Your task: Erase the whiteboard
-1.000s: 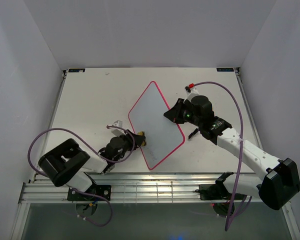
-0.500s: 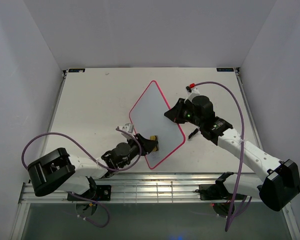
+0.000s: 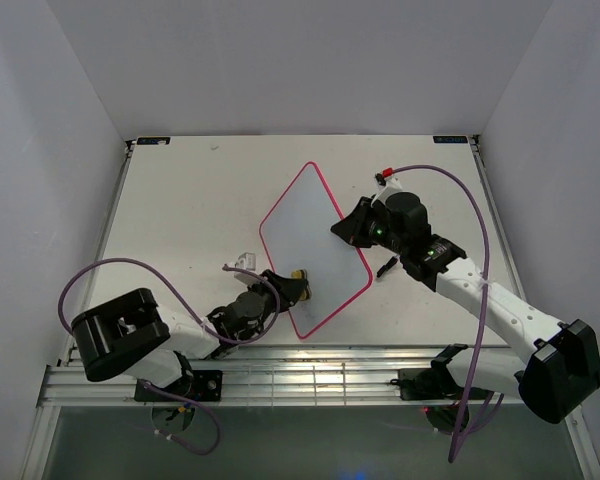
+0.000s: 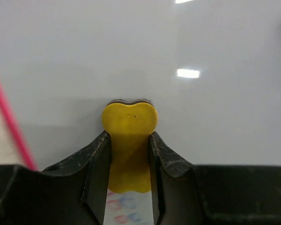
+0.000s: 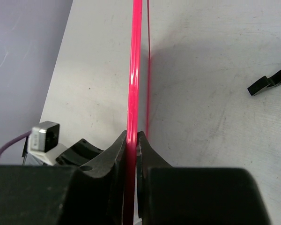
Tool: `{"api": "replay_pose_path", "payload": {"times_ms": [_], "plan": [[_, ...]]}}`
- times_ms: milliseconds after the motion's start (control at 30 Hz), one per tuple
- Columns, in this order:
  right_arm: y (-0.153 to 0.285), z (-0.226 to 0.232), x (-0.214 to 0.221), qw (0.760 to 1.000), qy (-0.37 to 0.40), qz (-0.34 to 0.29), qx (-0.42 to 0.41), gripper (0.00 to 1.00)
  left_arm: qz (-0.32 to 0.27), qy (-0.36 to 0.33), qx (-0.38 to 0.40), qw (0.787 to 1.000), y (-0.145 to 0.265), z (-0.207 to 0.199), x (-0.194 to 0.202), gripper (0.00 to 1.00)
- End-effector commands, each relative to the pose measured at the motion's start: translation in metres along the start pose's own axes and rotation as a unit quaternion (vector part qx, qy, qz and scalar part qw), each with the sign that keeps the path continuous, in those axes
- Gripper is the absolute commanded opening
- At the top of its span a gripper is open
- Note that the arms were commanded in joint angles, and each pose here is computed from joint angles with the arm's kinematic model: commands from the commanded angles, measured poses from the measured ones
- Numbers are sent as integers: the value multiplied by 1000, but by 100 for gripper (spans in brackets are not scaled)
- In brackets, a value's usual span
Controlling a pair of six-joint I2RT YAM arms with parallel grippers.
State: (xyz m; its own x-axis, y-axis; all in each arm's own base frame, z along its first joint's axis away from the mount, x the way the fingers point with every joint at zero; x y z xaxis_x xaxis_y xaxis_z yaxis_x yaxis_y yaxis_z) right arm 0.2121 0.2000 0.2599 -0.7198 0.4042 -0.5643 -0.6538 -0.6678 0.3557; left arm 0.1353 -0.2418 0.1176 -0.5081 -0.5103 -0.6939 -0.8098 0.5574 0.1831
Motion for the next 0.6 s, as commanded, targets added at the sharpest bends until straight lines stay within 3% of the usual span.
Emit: {"api": "replay_pose_path", "payload": {"times_ms": [0, 133, 267, 567], "plan": [[12, 52, 3, 986, -5, 22, -163, 8, 154, -31, -136, 978, 33, 68, 54, 0], [10, 50, 1, 988, -4, 10, -152, 8, 157, -28, -145, 976, 36, 72, 56, 0], [6, 47, 1, 990, -7, 8, -140, 8, 154, -56, -92, 982, 26, 53, 51, 0], [2, 40, 3, 993, -11, 0, -119, 8, 128, -84, 27, 988, 17, -30, 38, 0]]}}
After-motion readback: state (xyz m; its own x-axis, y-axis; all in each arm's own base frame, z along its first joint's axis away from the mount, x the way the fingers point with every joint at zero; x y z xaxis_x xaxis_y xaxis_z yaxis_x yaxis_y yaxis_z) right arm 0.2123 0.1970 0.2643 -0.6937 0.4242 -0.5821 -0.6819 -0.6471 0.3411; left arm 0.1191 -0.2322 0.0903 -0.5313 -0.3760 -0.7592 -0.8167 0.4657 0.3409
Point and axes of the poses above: each gripper's point midway between its finger pads, its own y axis back along the fingers, its own z axis along the line the jaws close on, x = y × z, the point moved 10 cm from there along y, back along the fingers, and after that the axes turned 11 degrees about -y, right-handed, at the moved point
